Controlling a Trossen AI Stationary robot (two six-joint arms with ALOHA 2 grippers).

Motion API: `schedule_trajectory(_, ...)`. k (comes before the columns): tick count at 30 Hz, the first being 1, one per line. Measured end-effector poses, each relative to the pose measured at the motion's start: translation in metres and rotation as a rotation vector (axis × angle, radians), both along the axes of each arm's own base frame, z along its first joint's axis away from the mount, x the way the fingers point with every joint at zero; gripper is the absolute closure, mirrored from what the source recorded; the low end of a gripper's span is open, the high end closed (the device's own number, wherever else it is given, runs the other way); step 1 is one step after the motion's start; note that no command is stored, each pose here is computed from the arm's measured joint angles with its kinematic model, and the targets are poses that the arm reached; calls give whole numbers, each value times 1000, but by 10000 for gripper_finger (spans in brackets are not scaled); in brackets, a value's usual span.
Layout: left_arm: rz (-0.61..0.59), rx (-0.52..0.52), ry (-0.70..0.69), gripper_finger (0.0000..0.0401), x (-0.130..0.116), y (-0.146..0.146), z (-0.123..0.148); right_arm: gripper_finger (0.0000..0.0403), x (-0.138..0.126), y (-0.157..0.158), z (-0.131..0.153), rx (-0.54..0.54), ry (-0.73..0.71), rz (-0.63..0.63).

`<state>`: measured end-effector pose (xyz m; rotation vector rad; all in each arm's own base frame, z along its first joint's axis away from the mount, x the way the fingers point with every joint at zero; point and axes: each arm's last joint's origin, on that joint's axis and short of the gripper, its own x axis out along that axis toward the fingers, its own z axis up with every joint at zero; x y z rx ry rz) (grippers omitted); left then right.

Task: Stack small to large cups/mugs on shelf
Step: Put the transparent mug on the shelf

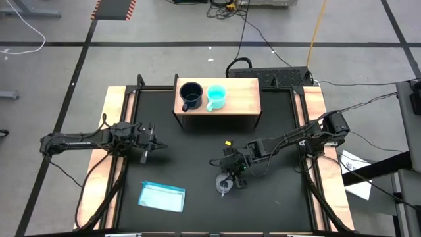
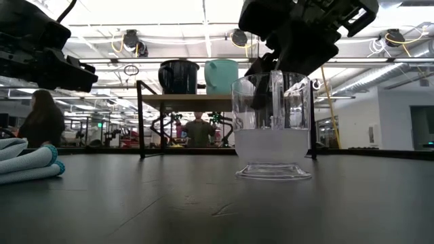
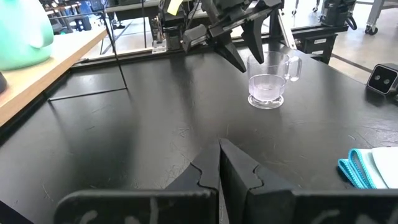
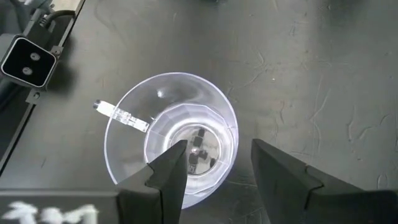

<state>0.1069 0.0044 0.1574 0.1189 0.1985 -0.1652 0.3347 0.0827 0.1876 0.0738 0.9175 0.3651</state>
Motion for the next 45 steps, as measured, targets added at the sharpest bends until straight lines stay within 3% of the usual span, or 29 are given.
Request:
schedule_trajectory(5,0,0,0,393,0,0,0,245,0,0,0,0,-1,1)
schedule_trajectory(26,0,0,1,394,0,0,0,397,1,0,1,-8,-16,16)
schedule_trajectory(36,0,-2,4,393,0,0,0,401,0,0,5,-5,-28,16)
schedule_trajectory(45,0,-4,6,393,0,0,0,402,-14,-3,36,-7,-126,39)
